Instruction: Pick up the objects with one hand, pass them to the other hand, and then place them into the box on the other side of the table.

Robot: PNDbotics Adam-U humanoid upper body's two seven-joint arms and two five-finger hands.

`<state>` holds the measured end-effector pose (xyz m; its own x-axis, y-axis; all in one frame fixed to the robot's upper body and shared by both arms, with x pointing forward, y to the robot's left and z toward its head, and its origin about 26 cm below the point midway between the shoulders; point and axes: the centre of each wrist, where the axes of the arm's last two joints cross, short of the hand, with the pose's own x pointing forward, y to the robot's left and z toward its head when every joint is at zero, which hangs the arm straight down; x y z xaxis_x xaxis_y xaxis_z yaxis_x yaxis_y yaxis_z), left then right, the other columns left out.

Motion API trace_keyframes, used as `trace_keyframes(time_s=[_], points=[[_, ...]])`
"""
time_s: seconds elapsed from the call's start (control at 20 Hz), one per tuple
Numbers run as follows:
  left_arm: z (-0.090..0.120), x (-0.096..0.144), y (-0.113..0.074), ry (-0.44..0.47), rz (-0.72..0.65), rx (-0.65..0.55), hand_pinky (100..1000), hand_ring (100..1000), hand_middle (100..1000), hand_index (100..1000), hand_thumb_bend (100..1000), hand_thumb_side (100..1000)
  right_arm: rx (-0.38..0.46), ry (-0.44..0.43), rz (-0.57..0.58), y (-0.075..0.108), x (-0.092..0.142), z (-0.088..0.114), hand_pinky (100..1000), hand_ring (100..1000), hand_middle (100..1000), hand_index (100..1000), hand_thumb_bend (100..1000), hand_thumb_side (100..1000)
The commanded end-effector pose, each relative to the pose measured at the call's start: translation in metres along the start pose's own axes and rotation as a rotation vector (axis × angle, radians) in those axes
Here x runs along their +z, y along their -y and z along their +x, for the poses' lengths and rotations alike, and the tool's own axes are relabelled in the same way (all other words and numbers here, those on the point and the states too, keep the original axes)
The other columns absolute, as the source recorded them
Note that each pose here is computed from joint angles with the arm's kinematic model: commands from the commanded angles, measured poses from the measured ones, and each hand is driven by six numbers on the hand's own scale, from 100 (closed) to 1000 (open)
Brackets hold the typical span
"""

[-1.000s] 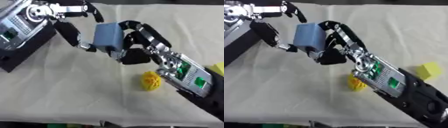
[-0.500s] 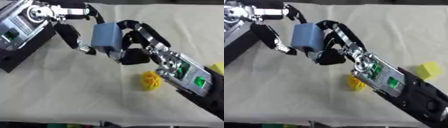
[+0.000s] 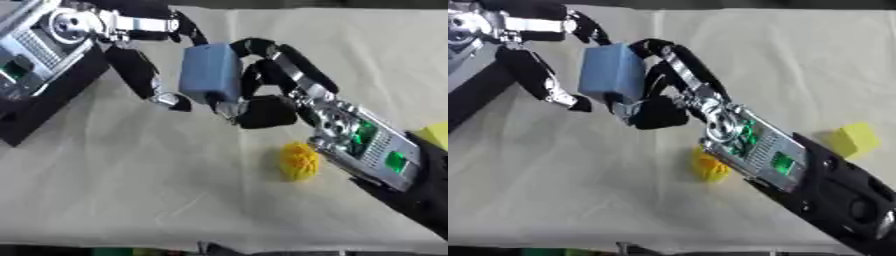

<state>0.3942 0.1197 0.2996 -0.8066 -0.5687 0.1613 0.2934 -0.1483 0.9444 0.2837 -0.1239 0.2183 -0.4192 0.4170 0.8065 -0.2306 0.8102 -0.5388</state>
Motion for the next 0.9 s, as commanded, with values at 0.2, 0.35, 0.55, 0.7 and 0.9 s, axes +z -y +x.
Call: trace_keyframes(time_s=[0.2, 0.35, 0.55, 0.7, 0.9], points=[[0.007, 0.001, -0.013, 0.013, 0.054, 0.020, 920, 1000, 770, 848, 453, 374, 0.016, 0.027, -0.002, 0.003, 0.000, 0.008, 487, 471, 443, 468, 100, 100], [0.010, -0.001, -0.013, 0.019, 0.050, 0.028, 920, 1000, 768, 848, 448, 386, 0.017, 0.028, -0.002, 0.003, -0.001, 0.009, 486, 471, 443, 467, 100, 100], [0.013, -0.003, -0.012, 0.027, 0.049, 0.040, 919, 1000, 763, 848, 431, 398, 0.020, 0.028, 0.000, 0.003, -0.001, 0.009, 484, 470, 442, 463, 100, 100], [0.014, -0.004, -0.012, 0.024, 0.053, 0.051, 914, 1000, 756, 844, 415, 401, 0.021, 0.028, 0.000, 0.002, -0.001, 0.009, 482, 469, 441, 461, 100, 100], [0.013, -0.006, -0.011, 0.015, 0.068, 0.069, 904, 1000, 738, 830, 322, 402, 0.023, 0.028, 0.001, 0.002, -0.001, 0.009, 482, 470, 441, 461, 100, 100]])
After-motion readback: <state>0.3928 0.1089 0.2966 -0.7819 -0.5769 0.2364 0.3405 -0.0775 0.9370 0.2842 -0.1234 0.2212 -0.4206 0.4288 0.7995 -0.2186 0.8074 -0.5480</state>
